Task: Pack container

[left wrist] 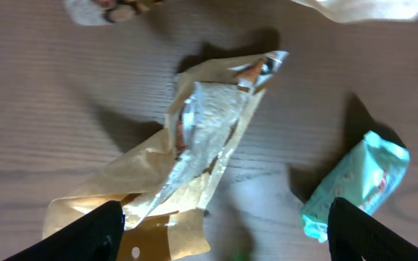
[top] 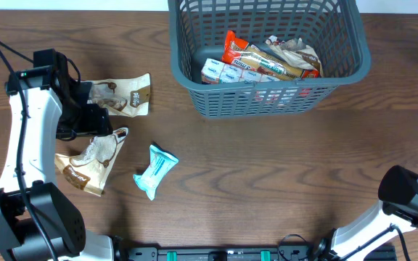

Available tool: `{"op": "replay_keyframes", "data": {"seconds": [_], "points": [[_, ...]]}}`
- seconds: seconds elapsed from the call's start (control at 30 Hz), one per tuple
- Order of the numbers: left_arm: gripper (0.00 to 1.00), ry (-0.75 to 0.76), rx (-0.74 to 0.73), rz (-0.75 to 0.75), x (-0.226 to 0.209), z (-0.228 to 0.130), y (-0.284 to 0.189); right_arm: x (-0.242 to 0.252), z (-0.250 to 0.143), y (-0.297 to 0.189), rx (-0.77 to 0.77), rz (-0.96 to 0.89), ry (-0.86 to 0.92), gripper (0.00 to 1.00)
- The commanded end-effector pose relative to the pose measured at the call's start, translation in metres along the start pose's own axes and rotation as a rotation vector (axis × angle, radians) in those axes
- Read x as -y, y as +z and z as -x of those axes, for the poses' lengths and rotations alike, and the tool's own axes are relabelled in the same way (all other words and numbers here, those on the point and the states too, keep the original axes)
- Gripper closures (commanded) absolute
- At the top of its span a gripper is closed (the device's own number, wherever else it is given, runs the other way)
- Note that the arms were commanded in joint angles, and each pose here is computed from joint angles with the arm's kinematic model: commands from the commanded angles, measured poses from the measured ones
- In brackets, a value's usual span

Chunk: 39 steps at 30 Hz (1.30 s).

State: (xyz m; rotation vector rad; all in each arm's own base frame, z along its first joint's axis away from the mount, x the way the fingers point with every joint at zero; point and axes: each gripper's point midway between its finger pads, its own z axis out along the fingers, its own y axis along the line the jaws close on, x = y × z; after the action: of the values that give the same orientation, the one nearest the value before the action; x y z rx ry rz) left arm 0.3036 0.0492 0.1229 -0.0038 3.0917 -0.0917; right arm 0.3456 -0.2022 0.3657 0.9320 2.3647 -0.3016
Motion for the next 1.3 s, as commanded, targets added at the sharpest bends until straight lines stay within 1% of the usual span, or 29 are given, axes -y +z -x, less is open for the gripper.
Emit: {"op": "replay_keyframes", "data": {"seconds": [0.0, 0.17, 0.43, 0.63, 0.7, 0.8, 0.97, 1.27], "points": [[0.21, 0.116, 0.009, -0.040, 0.007, 0.000, -0.003, 0.004, -0.004, 0.012, -0.035, -0.019, -0.009, 0.01], [0.22, 0.131, -0.032, 0.019, -0.009, -0.007, -0.002, 0.004, -0.007, 0.017, -0.054, -0.023, -0.012, 0.01], [0.22, 0.076, -0.107, -0.005, -0.029, -0.010, 0.024, 0.005, -0.007, 0.016, -0.052, -0.028, -0.013, 0.01], [0.22, 0.064, -0.176, -0.027, -0.035, -0.006, 0.058, 0.025, -0.003, 0.015, -0.030, -0.143, -0.053, 0.01], [0.21, 0.063, -0.196, -0.034, -0.035, -0.007, 0.064, 0.028, -0.001, 0.015, -0.027, -0.157, -0.074, 0.01], [0.22, 0.039, -0.213, -0.038, -0.035, -0.009, 0.069, 0.036, 0.002, 0.018, -0.022, -0.168, -0.058, 0.01], [0.21, 0.035, -0.213, -0.037, -0.035, -0.009, 0.069, 0.051, 0.004, 0.037, -0.050, -0.147, -0.035, 0.01], [0.22, 0.035, -0.206, -0.035, -0.035, -0.007, 0.069, 0.071, -0.013, 0.087, -0.148, -0.171, 0.003, 0.01]]}}
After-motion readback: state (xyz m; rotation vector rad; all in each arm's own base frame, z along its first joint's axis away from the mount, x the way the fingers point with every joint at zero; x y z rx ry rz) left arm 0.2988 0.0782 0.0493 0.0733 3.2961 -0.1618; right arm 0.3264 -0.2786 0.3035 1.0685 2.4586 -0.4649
